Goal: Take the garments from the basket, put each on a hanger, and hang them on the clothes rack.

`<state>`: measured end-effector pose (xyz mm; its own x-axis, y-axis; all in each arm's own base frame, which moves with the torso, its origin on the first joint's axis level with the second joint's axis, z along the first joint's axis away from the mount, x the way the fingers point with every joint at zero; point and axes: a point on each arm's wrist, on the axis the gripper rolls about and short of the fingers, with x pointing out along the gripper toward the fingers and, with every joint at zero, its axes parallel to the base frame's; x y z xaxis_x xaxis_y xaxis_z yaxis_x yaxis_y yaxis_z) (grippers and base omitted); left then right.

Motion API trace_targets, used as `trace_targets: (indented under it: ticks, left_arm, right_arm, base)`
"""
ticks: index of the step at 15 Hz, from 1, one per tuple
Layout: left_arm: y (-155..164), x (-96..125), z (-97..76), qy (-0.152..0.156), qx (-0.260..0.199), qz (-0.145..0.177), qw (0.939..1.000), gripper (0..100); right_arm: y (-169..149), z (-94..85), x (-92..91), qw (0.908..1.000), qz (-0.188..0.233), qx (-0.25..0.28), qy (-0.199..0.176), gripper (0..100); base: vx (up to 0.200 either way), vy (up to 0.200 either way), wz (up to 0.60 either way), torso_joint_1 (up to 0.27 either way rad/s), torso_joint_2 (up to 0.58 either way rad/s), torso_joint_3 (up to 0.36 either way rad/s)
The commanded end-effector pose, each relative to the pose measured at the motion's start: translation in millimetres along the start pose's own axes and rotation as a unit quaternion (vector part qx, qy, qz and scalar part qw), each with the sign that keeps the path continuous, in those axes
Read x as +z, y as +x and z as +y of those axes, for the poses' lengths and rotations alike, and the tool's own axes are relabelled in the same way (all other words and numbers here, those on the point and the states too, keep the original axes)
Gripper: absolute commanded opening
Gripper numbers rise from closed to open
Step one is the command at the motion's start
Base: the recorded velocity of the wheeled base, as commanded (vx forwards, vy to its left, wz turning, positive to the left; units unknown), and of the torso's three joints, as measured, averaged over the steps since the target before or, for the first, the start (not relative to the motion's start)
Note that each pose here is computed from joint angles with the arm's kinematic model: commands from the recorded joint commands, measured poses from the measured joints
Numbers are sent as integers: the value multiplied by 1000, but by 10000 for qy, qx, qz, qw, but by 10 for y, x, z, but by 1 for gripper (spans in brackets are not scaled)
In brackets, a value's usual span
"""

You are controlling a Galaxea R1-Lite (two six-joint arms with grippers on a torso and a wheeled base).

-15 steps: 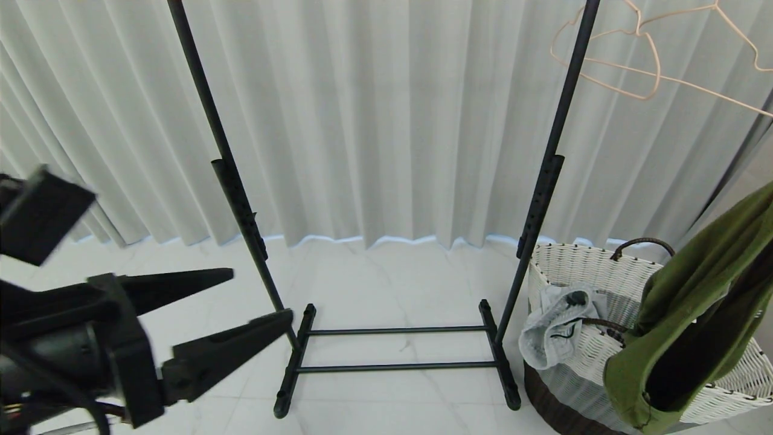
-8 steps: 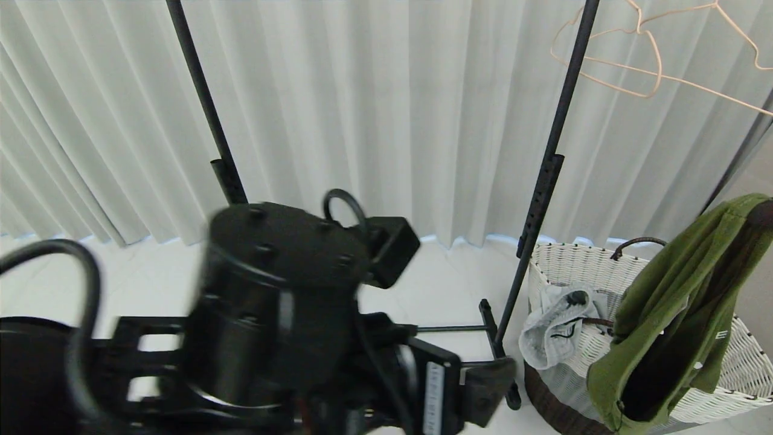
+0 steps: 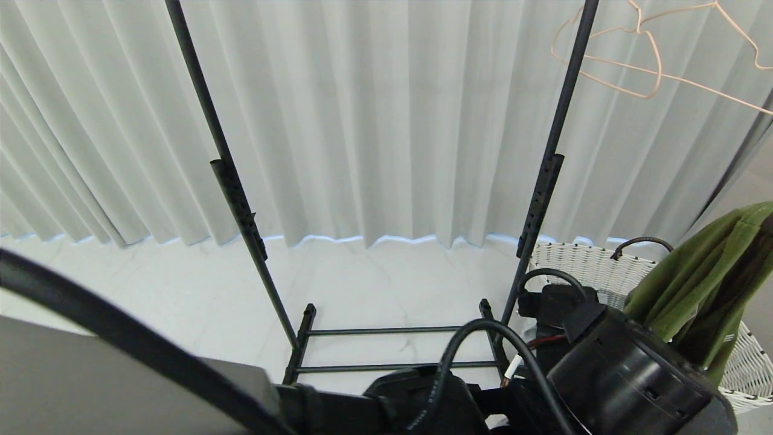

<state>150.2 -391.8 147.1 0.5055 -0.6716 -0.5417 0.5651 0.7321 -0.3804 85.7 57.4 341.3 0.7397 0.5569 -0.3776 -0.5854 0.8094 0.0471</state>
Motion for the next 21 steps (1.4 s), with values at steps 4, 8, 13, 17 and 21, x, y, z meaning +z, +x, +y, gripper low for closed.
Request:
trace_targets:
  ticks: [4,8,13,17,21]
  left_arm:
    - [540,-144,38,-136,349,9,9993,100]
    - [534,-191,165,-130,598,86,9981,100]
    - [321,-221,180,-79,620,158,9979,0]
    - [-386,-40,231,-149,420,-65,9990,0]
    - [-1342,1,480,84,177,-375,9991,0]
  right_arm:
    - [-78,5,-36,10000,-76,7,-14,0]
    - [-110,7,-40,9999,-122,8,-17,0]
    - [-90,2,-67,10000,-70,-32,-42,0]
    - [-67,4,-15,9985,-535,6,-112,0]
    - [31,3,-41,9964,-675,105,-512,0]
  base:
    - [0,0,0,0,0,0]
    - [0,0,0,0,0,0]
    - [0,0,0,0,0,0]
    - [0,0,0,0,0,0]
    - [0,0,0,0,0,0]
